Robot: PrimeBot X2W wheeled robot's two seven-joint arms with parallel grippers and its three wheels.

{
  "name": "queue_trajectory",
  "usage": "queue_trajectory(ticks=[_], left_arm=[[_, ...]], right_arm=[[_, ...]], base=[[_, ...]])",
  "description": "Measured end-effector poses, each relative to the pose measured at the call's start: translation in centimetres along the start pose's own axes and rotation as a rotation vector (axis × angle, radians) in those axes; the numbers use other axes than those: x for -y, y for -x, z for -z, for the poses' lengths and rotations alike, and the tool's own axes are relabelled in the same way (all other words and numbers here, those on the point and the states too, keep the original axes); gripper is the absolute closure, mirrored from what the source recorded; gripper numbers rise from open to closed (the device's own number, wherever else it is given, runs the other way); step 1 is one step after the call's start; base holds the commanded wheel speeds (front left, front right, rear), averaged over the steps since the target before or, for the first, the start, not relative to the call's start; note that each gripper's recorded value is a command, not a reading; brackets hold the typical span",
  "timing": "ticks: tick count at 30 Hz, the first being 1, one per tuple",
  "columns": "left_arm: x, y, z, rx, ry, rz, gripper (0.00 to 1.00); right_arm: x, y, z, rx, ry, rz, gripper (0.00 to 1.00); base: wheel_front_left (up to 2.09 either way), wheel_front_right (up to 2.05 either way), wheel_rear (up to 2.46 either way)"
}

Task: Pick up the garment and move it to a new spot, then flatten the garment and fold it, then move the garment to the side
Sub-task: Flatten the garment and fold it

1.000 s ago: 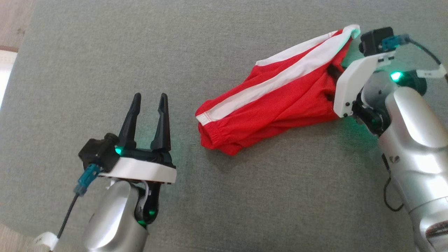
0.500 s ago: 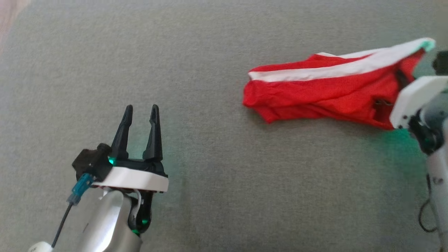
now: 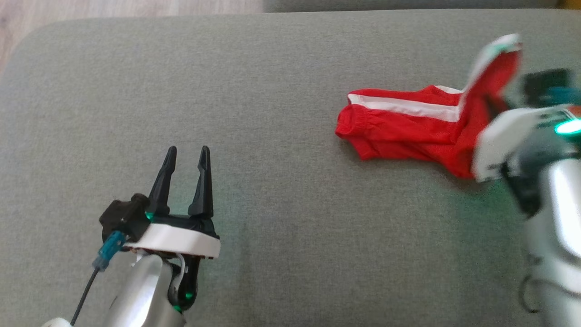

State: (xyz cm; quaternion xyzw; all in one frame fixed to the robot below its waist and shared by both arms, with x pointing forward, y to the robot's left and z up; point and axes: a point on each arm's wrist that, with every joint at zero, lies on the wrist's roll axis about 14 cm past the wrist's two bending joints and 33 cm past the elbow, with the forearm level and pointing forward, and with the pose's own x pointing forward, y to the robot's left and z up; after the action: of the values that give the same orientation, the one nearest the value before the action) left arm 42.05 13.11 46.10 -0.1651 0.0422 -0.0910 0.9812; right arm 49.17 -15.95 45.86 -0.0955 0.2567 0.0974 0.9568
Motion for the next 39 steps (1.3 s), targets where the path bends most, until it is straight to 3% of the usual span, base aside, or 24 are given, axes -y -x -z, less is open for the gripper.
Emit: queue_trajectory(ticks=[7, 12, 13, 14, 19, 24, 29, 31, 35, 39], left_arm=[[-1.0, 0.5, 0.3, -0.010, 0.000, -0.031, 0.00], [-1.9, 1.0, 0.6, -0.019, -0.002, -0.057, 0.00], [-2.0, 1.2, 0.6, -0.020, -0.003, -0.063, 0.00], [-2.2, 1.3, 0.5, -0.019, -0.003, -0.070, 0.00], [-2.6, 1.7, 0.2, -0.009, -0.006, -0.083, 0.00], [-2.4, 1.5, -0.4, 0.007, -0.003, -0.078, 0.00], [-1.9, 1.3, -0.7, 0.018, -0.002, -0.062, 0.00], [-1.6, 1.2, -0.9, 0.023, -0.002, -0.053, 0.00], [-1.3, 1.3, -1.0, 0.026, -0.002, -0.046, 0.00], [-1.5, 1.7, -0.6, 0.015, 0.001, -0.056, 0.00]], right_arm=[[-9.9, -1.3, 0.3, -0.066, 0.055, -0.240, 1.00], [-13.7, -2.6, 0.2, -0.099, 0.066, -0.328, 1.00], [-14.2, -2.8, 0.4, -0.104, 0.069, -0.340, 0.74], [-14.7, -2.9, 0.6, -0.108, 0.073, -0.353, 0.00], [-17.1, -2.4, 0.0, -0.076, -0.005, -0.439, 0.00], [-17.3, -0.8, -4.0, 0.061, -0.108, -0.486, 0.00], [-14.3, 0.3, -7.4, 0.202, -0.160, -0.426, 0.00], [-11.2, 0.5, -8.0, 0.253, -0.164, -0.347, 0.00], [-5.6, 0.5, -4.8, 0.229, -0.139, -0.181, 0.00], [-4.4, 0.3, 0.0, 0.157, -0.108, -0.118, 0.00]], base=[[0.00, 0.00, 0.00], [0.00, 0.00, 0.00], [0.00, 0.00, 0.00], [0.00, 0.00, 0.00], [0.00, 0.00, 0.00], [0.00, 0.00, 0.00], [0.00, 0.00, 0.00], [0.00, 0.00, 0.00], [0.00, 0.00, 0.00], [0.00, 0.00, 0.00]])
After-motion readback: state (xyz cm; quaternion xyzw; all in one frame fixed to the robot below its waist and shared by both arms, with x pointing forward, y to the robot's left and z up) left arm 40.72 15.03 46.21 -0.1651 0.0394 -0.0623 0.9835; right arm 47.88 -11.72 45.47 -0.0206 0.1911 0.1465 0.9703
